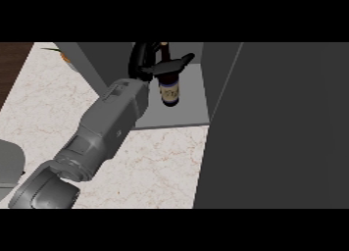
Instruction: Pick up the wine, place it into the cabinet and close the cabinet
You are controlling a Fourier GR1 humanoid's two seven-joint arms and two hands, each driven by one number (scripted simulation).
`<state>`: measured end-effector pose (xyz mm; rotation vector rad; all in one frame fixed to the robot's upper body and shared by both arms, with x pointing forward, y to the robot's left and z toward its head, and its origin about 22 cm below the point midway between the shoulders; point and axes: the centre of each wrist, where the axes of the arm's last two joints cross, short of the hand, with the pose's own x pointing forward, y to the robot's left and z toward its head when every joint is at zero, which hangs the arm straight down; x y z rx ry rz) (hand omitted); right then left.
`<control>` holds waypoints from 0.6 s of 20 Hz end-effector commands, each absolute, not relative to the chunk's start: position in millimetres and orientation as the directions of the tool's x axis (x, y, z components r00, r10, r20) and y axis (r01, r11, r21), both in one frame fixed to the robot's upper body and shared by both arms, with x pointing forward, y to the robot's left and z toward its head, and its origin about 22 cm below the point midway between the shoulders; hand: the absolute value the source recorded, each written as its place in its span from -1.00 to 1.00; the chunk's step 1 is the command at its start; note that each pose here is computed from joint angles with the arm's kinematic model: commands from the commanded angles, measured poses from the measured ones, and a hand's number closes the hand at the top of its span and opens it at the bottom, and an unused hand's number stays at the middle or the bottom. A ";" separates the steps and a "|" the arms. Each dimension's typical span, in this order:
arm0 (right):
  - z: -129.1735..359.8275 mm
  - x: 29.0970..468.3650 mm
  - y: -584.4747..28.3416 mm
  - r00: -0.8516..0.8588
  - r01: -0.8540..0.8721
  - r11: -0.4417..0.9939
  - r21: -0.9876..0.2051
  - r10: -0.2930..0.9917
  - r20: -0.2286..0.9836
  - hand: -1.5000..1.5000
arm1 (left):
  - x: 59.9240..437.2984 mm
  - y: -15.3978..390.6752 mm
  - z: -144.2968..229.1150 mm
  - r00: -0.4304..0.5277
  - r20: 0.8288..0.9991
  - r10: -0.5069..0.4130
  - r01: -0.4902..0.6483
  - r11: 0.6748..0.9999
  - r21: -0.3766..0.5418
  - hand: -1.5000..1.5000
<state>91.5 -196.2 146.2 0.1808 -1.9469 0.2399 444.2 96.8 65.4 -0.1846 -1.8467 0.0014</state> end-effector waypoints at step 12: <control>184.9 60.6 -207.4 -0.360 -0.243 0.970 -0.021 -0.070 0.930 -1.00 | 424.3 92.3 38.4 -0.227 0.942 0.246 0.223 0.955 -0.196 -1.00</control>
